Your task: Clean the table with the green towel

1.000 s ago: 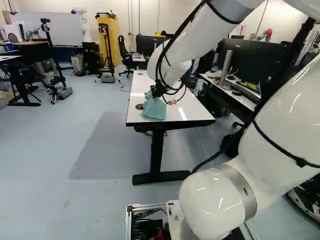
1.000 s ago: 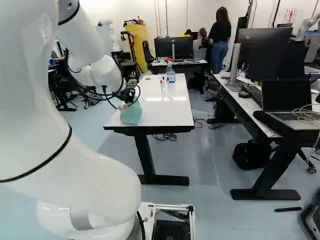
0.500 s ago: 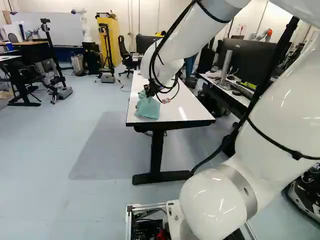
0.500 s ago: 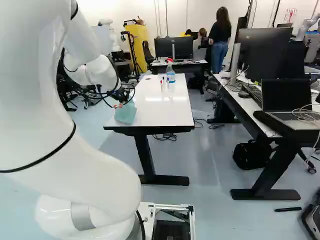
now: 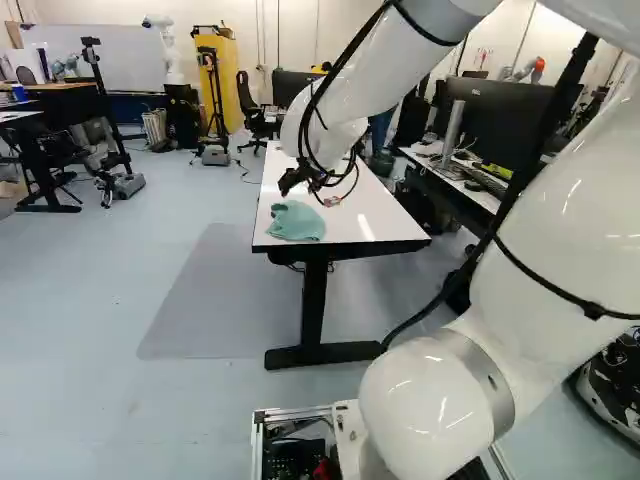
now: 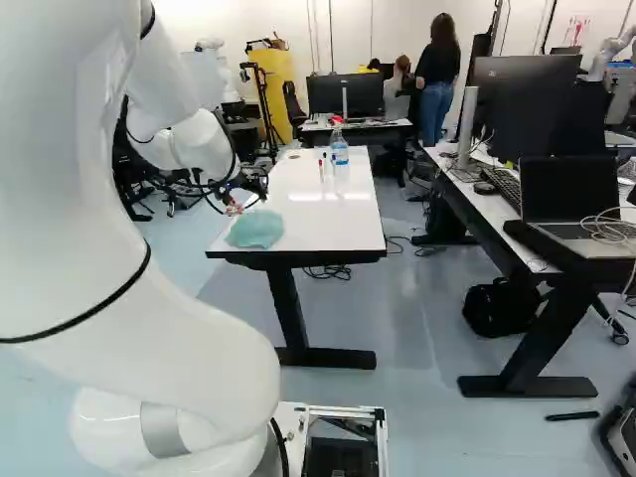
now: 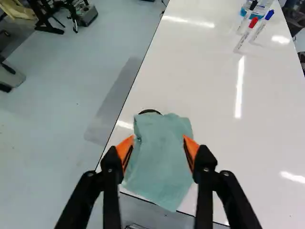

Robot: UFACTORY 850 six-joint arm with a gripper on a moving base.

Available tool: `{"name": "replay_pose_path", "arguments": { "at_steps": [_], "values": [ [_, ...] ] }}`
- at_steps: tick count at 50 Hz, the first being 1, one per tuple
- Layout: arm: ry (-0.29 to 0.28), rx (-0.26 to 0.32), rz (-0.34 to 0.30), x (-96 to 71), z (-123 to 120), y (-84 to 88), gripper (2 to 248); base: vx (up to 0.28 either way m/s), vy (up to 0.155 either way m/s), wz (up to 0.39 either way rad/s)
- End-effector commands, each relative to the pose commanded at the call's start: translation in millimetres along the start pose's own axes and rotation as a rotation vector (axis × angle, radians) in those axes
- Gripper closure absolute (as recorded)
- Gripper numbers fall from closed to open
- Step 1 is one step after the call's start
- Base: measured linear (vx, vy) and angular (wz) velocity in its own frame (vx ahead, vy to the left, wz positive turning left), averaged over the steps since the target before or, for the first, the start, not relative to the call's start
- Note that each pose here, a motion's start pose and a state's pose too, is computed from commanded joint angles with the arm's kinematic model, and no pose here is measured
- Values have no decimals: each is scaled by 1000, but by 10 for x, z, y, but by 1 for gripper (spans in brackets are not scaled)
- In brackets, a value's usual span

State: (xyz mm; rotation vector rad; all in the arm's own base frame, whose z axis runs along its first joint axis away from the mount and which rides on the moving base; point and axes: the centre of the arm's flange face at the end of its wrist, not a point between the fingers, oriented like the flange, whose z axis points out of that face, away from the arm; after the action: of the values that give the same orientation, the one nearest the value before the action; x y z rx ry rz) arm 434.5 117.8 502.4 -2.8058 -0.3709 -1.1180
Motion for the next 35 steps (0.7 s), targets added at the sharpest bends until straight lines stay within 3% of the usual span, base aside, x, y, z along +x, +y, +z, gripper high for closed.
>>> {"name": "replay_pose_path", "arguments": {
  "at_steps": [1, 5, 6, 11, 12, 22, 35],
  "values": [
    [0, 0, 0, 0, 0, 0, 74, 0, 0, 0],
    [0, 0, 0, 0, 0, 0, 74, 0, 0, 0],
    [0, 0, 0, 0, 0, 0, 38, 0, 0, 0],
    [0, 0, 0, 0, 0, 0, 38, 0, 0, 0],
    [0, 0, 0, 0, 0, 0, 4, 0, 0, 0],
    [14, -2, 2, 23, -66, 15, 3, 0, 0, 0],
    [47, -29, 29, 39, -244, 180, 3, 0, 0, 0]
  ]
}}
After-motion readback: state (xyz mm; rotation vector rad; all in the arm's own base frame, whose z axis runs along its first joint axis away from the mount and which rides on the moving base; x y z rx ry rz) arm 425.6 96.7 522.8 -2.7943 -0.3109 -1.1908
